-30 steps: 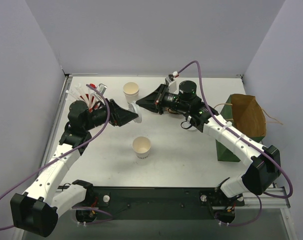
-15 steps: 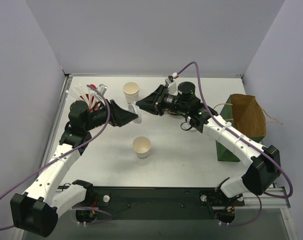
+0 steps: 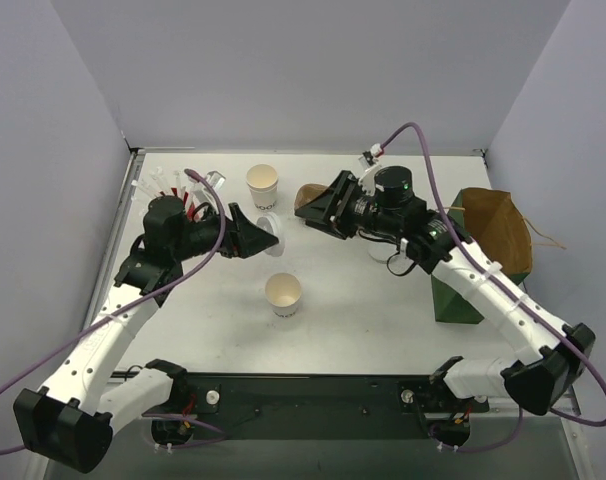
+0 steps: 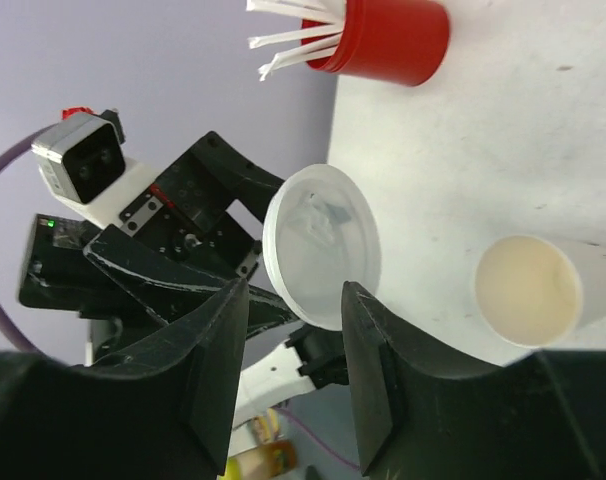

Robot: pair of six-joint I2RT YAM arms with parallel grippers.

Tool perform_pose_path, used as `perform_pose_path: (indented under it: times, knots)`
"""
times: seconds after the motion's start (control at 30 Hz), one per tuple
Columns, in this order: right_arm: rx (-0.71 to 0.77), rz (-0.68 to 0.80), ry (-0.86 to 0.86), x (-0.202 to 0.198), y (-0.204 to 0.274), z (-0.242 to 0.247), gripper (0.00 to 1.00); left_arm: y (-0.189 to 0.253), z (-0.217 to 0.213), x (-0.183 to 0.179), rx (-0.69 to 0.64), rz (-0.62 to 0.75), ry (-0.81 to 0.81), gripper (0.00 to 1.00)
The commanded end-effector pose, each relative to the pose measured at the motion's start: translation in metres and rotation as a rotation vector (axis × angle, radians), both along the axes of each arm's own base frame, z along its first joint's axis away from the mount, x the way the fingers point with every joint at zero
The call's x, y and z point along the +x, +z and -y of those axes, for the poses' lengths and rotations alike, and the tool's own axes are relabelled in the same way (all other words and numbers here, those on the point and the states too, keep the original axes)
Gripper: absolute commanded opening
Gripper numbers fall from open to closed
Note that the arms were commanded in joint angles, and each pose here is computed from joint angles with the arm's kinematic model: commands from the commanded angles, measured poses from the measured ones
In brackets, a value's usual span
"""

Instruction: Pack the takeout coffee

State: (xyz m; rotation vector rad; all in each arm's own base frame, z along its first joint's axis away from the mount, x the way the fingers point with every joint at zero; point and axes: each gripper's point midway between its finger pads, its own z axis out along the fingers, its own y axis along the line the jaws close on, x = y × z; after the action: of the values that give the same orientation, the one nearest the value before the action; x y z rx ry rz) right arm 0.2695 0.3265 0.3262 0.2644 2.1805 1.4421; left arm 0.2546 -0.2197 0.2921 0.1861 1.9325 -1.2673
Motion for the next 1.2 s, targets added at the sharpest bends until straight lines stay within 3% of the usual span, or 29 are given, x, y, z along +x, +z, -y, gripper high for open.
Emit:
perform_pose_path:
  times: [0.0,0.17,0.47,1.17]
  knots:
    - [-0.196,0.164,-0.114,-0.006,0.020,0.053,0.38,-0.001,-0.007,-0.005,0.205,-0.004,0.045,0.75]
    - [-0.358,0.187,-0.183,-0.006,-0.003,0.088,0.39,-0.019,-0.007,-0.017,0.431,-0.022,0.059,0.75]
    - [-0.449,0.139,-0.192,-0.021,-0.045,0.113,0.39,-0.055,-0.006,-0.028,0.700,-0.084,0.046,0.75]
    - [-0.503,0.089,-0.154,-0.034,-0.082,0.117,0.37,-0.107,0.027,-0.027,1.001,-0.142,-0.091,0.75]
